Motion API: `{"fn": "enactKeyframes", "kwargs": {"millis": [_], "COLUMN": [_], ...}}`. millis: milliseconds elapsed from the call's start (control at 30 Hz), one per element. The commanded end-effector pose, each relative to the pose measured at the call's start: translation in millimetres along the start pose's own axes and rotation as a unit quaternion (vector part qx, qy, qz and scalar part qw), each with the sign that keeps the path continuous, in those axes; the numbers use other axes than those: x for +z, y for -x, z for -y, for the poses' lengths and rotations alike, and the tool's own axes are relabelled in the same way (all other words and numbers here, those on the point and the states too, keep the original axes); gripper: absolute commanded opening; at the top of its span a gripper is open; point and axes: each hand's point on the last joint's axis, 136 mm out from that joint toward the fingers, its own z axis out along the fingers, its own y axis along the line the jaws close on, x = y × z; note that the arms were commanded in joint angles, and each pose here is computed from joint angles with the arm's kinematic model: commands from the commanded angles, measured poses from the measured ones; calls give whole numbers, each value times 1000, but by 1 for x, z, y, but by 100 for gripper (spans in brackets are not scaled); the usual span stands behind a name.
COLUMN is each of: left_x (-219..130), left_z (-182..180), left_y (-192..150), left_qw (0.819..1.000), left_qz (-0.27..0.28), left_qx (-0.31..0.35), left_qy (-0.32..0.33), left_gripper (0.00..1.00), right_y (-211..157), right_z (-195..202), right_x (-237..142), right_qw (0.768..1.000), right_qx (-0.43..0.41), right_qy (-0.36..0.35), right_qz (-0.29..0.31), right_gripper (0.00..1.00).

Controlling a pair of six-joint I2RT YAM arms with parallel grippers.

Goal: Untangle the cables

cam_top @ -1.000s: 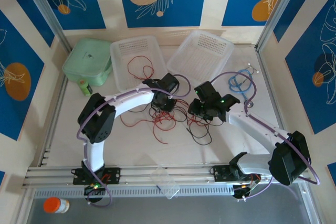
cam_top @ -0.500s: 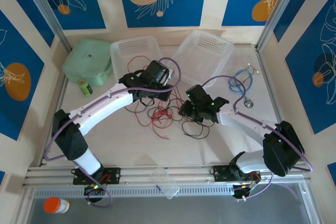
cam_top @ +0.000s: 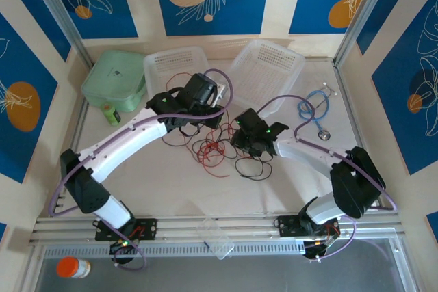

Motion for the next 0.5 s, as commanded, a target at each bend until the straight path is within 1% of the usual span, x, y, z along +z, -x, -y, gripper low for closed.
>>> {"fn": "enactKeyframes", "kwargs": {"millis": [0, 33, 100, 133, 333, 467], "left_x": [-24, -28, -37, -43, -80, -109], "left_z": [7, 7, 7, 6, 0, -5], "left_y": [14, 16, 22, 25, 49, 68], "left_qw": [1000, 999, 999, 999, 995, 990], "left_qz": [28, 34, 45, 51, 96, 130], "left_qx": [-2, -2, 1, 3, 16, 24], "left_qy": [-6, -7, -5, -2, 21, 43], "left_gripper": [0, 0, 0, 0, 0, 0], "right_y": [-5, -5, -4, -4, -3, -6], "right_z": [15, 19, 27, 32, 61, 88], "right_x": [21, 27, 33, 35, 23, 16], "right_qw": [999, 998, 997, 997, 994, 992], "right_qx": [46, 52, 61, 64, 65, 81], "right_qy": [-22, -25, -37, -46, -81, -91], "right_qz": [-8, -7, -4, 0, 22, 23], "right_gripper": [43, 34, 10, 1, 0, 0]}}
